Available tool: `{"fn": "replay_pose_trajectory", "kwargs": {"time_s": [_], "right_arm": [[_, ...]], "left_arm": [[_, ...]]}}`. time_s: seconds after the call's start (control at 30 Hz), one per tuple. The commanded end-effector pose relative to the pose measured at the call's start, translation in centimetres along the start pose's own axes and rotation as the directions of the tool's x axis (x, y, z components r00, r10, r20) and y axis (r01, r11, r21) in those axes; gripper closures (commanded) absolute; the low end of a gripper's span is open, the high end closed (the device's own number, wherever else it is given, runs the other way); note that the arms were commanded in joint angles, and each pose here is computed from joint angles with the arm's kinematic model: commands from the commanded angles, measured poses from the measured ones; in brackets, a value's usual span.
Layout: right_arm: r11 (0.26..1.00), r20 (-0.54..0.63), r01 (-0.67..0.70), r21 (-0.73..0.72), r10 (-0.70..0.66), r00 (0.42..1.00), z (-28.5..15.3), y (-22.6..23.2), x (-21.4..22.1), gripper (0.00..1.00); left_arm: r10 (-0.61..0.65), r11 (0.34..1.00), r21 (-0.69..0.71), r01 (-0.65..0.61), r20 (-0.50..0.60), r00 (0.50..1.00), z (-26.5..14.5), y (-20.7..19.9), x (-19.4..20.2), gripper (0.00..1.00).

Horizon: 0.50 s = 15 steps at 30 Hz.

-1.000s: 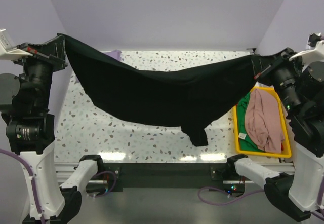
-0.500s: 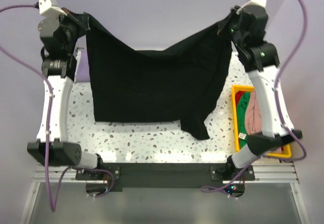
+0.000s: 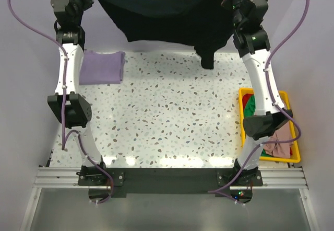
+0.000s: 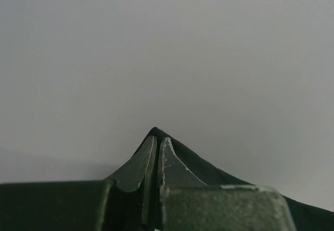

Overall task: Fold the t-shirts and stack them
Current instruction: Flatten the tshirt out

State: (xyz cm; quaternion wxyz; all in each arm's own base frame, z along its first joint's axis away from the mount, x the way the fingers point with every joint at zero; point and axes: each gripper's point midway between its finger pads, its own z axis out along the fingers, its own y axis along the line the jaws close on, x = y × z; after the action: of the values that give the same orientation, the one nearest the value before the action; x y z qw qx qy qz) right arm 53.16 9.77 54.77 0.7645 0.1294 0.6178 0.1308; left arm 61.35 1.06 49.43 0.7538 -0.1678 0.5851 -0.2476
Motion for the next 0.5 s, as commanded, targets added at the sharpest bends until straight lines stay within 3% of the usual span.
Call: {"fn": "replay_pose_trajectory", "kwargs": {"time_s": [0.0, 0.07, 0.13, 0.17, 0.2, 0.23, 0.27, 0.3, 0.37, 0.4, 0.47], "right_arm": [[0.999, 0.16, -0.04, -0.011, 0.042, 0.986, -1.7, 0.2, -5.1, 1.0], [0.999, 0.064, -0.037, 0.024, 0.035, 0.997, -1.7, -1.2, -0.7, 1.0], [0.997, -0.015, -0.052, 0.05, 0.053, 0.998, -2.4, -2.2, 2.5, 1.0], [0.996, -0.107, -0.035, 0.086, 0.044, 0.993, -2.9, -3.7, 6.8, 1.0], [0.995, -0.114, -0.048, 0.091, 0.059, 0.992, -4.5, -4.0, 6.4, 1.0], [0.99, -0.154, -0.073, 0.117, 0.091, 0.984, -5.5, -4.7, 8.1, 1.0], [0.987, -0.246, -0.054, 0.154, 0.091, 0.965, -6.9, -6.4, 12.4, 1.0], [0.986, -0.254, -0.068, 0.153, 0.105, 0.962, -8.6, -6.6, 12.1, 1.0], [0.971, -0.385, -0.057, 0.231, 0.145, 0.912, -12.0, -9.1, 17.9, 1.0], [0.968, -0.402, -0.069, 0.242, 0.165, 0.901, -13.5, -9.5, 18.5, 1.0], [0.953, -0.513, -0.017, 0.301, 0.177, 0.84, -17.0, -11.9, 23.3, 1.0]], "left_arm": [[0.004, 0.996, 0.09, -0.017, 0.148, 0.989, -1.2, -2.1, -5.5, 1.0], [0.004, 0.996, 0.091, -0.016, 0.127, 0.992, -2.1, -1.9, -4.7, 1.0], [-0.01, 0.999, 0.036, 0.009, 0.041, 0.999, -2.8, 1.0, -0.8, 1.0], [-0.012, 0.999, 0.05, 0.009, 0.043, 0.999, -3.9, 0.3, -1.1, 1.0], [-0.031, 1.0, 0.0, 0.031, -0.032, 0.999, -4.8, 2.8, 2.7, 1.0], [-0.039, 0.999, -0.011, 0.039, -0.057, 0.998, -5.7, 3.3, 3.9, 1.0], [-0.058, 0.997, -0.062, 0.051, -0.107, 0.993, -7.8, 4.8, 6.3, 1.0], [-0.069, 0.994, -0.091, 0.057, -0.13, 0.989, -8.9, 5.6, 7.5, 1.0], [-0.094, 0.988, -0.139, 0.073, -0.15, 0.984, -11.6, 6.4, 8.6, 1.0], [-0.119, 0.977, -0.197, 0.076, -0.215, 0.969, -13.8, 8.5, 12.1, 1.0], [-0.139, 0.965, -0.249, 0.077, -0.243, 0.96, -16.6, 9.2, 13.3, 1.0]]}}
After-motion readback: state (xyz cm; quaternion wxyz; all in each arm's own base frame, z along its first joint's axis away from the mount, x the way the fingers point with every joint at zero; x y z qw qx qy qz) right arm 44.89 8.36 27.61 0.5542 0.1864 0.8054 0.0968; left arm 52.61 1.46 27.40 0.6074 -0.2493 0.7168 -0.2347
